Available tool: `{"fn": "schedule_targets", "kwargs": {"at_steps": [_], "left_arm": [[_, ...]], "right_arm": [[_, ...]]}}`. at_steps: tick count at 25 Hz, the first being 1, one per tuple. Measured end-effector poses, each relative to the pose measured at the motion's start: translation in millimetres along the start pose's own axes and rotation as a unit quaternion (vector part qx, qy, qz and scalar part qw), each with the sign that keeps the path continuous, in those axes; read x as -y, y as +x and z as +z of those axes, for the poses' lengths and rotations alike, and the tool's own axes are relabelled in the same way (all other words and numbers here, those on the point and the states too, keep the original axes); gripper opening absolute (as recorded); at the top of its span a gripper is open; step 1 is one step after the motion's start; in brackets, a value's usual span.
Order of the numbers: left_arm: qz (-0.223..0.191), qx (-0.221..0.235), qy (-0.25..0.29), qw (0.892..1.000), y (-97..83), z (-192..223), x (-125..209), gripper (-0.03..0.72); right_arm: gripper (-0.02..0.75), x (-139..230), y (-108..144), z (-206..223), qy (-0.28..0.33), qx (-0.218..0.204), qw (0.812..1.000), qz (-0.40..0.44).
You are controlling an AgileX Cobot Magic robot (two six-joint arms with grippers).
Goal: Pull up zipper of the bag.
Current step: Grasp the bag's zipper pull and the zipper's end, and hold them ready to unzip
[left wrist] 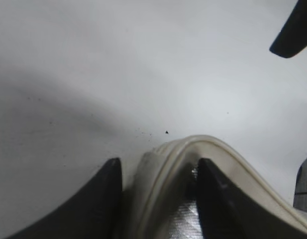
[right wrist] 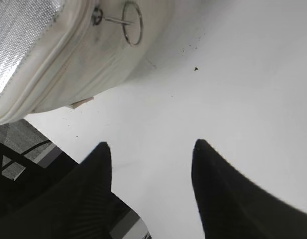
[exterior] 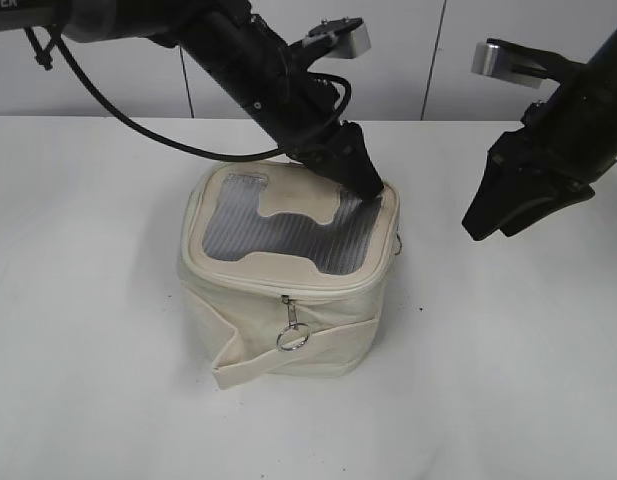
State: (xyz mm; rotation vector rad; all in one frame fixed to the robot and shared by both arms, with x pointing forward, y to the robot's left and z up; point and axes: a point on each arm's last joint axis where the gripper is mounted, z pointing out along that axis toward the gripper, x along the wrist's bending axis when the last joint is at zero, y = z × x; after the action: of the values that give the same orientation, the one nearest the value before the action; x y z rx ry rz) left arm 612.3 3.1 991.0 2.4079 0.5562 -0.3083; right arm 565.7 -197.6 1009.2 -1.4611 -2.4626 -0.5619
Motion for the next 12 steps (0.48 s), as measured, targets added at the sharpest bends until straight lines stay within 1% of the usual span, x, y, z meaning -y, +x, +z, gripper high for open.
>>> {"fn": "schedule_targets", "kwargs": {"at_steps": [1,3,5,7,12], "left_arm": [[0.004,-0.001,0.006,1.000,-1.1,0.5,0.1,0.314],[0.013,-0.007,0.015,1.000,-1.0,-0.4,0.4,0.174],[0.018,-0.006,0.025,1.000,-1.7,-0.7,1.4,0.076],[0.020,-0.003,0.030,0.999,-2.5,-1.7,1.6,0.075],[0.029,-0.010,0.036,0.999,-4.8,-5.9,1.1,0.075]], "right_arm": [[0.410,-0.3,-0.2,0.0,-0.002,0.001,1.000,0.000],[0.410,-0.2,0.0,0.0,-0.001,0.000,1.000,0.000],[0.410,-0.9,-0.2,0.0,-0.005,0.001,1.000,-0.001],[0.410,-2.8,0.1,0.6,-0.018,-0.002,1.000,-0.007],[0.410,-0.4,3.3,12.1,-0.048,-0.038,0.997,-0.048]]}}
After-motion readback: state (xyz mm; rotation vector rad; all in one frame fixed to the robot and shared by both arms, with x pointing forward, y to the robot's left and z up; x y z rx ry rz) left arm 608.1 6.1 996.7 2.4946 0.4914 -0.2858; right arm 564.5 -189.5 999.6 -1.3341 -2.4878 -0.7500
